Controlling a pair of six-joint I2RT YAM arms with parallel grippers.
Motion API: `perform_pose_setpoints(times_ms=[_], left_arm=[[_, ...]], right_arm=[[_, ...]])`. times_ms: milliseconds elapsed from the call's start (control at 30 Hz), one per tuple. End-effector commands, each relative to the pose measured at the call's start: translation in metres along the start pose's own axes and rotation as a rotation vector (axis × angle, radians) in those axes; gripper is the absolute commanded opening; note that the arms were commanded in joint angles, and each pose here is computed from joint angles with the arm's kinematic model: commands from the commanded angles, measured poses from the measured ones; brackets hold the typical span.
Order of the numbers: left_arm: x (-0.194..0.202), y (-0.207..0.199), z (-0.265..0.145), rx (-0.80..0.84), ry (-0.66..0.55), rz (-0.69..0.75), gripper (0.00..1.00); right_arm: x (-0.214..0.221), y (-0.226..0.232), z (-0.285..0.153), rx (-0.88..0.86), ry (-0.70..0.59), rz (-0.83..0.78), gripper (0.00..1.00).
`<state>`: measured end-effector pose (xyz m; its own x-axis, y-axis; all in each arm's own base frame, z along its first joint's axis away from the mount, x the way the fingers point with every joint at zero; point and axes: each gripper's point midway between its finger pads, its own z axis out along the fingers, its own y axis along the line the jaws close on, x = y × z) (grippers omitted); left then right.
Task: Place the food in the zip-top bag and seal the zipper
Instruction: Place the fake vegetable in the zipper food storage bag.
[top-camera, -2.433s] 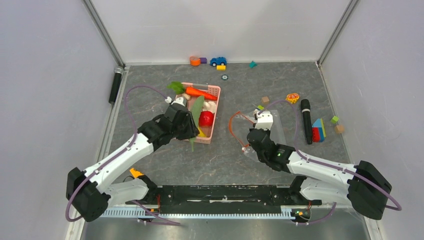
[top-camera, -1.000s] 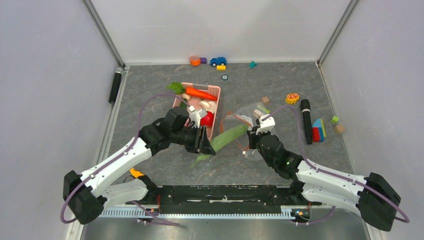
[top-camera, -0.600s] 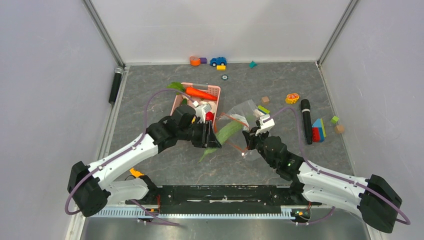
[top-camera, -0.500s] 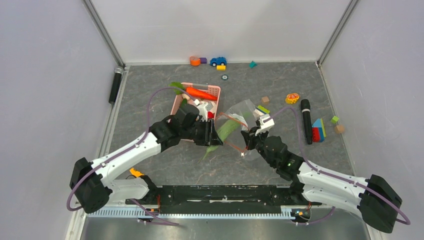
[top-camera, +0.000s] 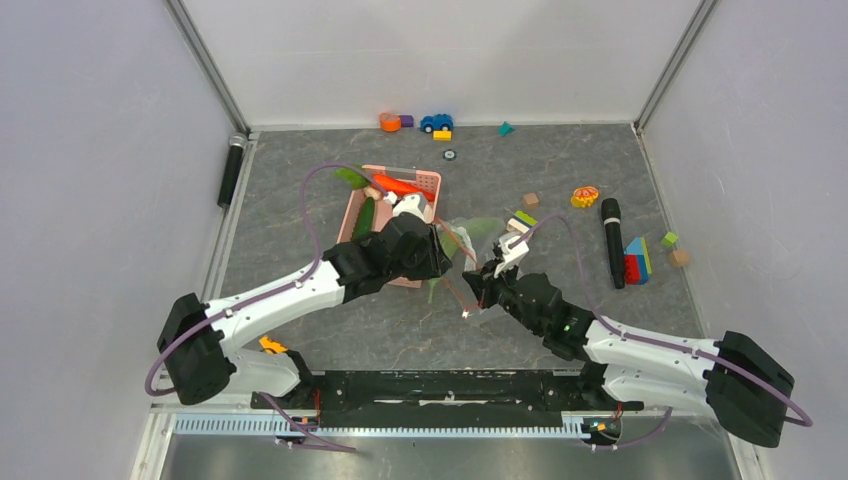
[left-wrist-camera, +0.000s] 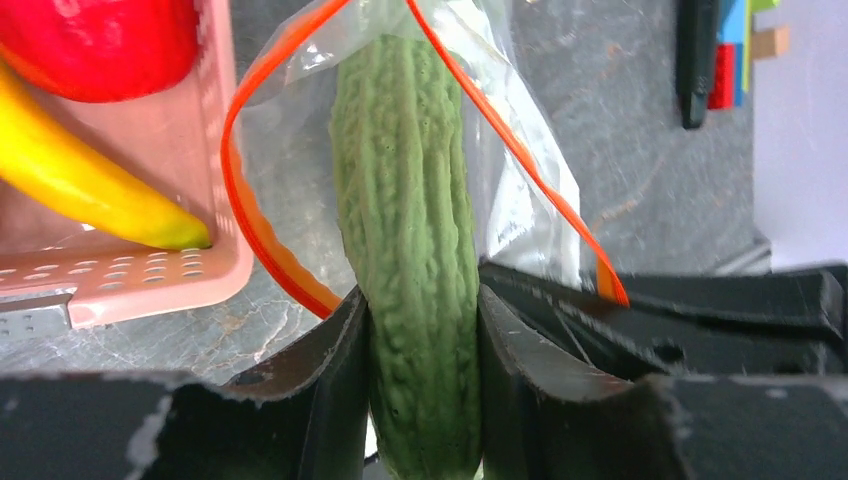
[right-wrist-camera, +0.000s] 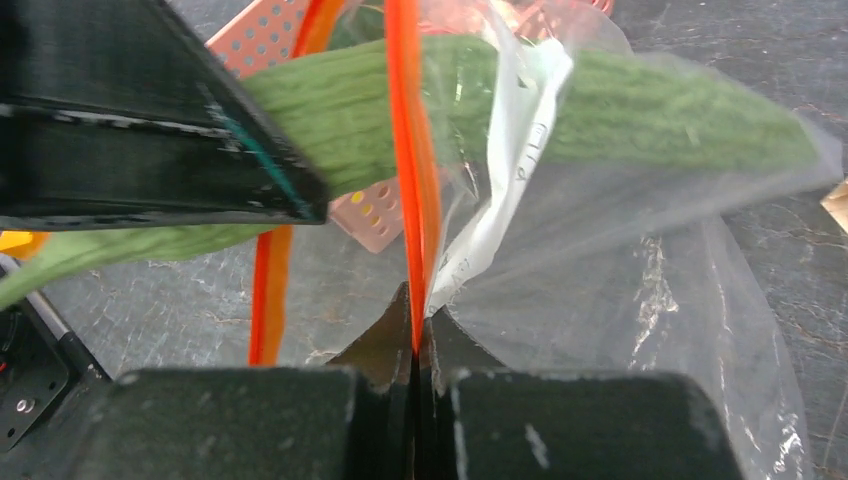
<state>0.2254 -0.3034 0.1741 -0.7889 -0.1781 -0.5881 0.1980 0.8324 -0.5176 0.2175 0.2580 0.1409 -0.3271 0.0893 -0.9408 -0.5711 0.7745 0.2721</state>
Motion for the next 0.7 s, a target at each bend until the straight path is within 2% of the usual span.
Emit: perform_pose_setpoints(times_ms=[0, 167, 300, 533, 667], left_arm=[[-0.058, -0.012, 0.008, -0.061, -0.286, -0.144, 0.02], [-0.059, -0.007, 0.021, -0.137, -0.348, -0.195, 0.02], [-0.052, -0.011, 0.028, -0.13, -0.337, -0.241, 0.02], [-0.05, -0.012, 0.025, -0.141, -0.368, -0.259, 0.02], [-0.046, -0.015, 0.031, -0.133, -0.353, -0.259, 0.02]], right_arm=[[-0.031, 0.044, 0.003, -0.121, -0.062, 0.025, 0.0], [-0.034, 0.061, 0.001, -0.154, -0.051, 0.027, 0.0], [-0.032, 0.061, 0.0, -0.143, -0.031, 0.017, 0.0], [-0.025, 0.029, -0.003, 0.051, 0.047, -0.006, 0.24], [-0.02, 0.021, -0.005, 0.093, 0.077, -0.014, 0.31]])
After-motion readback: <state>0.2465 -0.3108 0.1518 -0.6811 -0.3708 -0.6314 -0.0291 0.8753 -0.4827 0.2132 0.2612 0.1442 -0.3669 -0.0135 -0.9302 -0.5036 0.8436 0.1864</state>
